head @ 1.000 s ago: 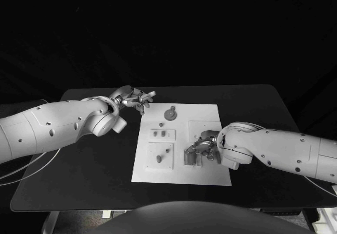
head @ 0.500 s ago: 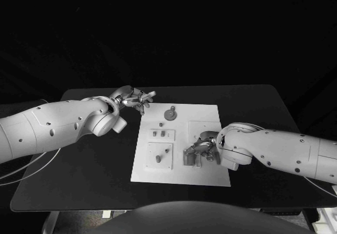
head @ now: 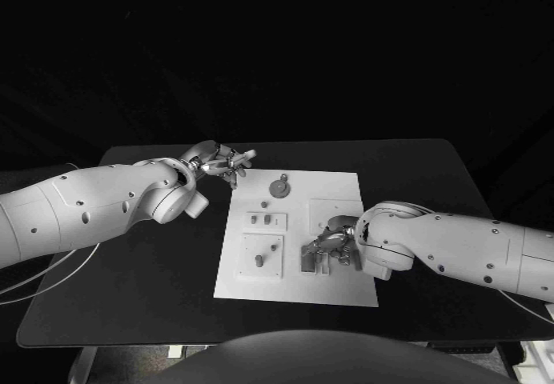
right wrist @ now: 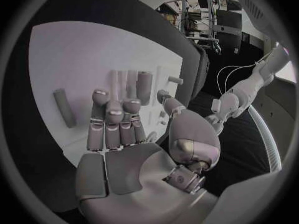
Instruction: Assemble the parts on the task board
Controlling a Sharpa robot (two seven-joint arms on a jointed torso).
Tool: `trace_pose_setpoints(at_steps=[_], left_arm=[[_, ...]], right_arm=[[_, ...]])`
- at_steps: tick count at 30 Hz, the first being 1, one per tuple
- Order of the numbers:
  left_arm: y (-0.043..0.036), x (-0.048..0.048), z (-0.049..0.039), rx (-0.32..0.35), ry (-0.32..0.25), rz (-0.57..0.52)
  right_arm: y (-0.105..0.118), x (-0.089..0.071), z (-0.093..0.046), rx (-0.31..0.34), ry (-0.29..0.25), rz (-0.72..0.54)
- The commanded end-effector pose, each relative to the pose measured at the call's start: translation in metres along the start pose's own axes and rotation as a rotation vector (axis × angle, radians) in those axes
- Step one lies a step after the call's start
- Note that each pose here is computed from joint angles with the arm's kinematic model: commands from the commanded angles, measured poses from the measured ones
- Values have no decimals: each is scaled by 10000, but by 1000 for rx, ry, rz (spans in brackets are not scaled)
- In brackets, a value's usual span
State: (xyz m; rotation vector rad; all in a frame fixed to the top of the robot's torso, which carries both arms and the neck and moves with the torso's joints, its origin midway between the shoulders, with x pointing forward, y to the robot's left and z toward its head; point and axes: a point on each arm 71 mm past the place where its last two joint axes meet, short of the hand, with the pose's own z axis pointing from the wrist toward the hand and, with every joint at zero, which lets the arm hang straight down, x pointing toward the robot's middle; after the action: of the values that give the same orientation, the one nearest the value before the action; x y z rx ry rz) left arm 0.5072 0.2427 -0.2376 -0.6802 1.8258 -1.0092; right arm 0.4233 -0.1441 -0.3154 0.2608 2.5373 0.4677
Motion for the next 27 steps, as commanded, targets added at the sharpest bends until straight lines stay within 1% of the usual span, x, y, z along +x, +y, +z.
trace_pose_setpoints(at_steps=[1,5,12,19,23,27], left_arm=[[-17,12,6,8,5,1],[-17,12,6,8,5,1],[-12,9,7,5,7,1],[3,-16,7,1,0,1],[9,-24,8,-2,-1,-1],[11,-25,7,-3,-1,-2]], right_arm=[[5,43,10,-9,24,-12],[2,40,9,-11,21,-10],[-23,2,-8,-27,-24,5],[-112,-58,-85,-36,-63,4],[-171,-136,-131,-31,-92,-1],[-218,-200,-191,-30,-107,-2]])
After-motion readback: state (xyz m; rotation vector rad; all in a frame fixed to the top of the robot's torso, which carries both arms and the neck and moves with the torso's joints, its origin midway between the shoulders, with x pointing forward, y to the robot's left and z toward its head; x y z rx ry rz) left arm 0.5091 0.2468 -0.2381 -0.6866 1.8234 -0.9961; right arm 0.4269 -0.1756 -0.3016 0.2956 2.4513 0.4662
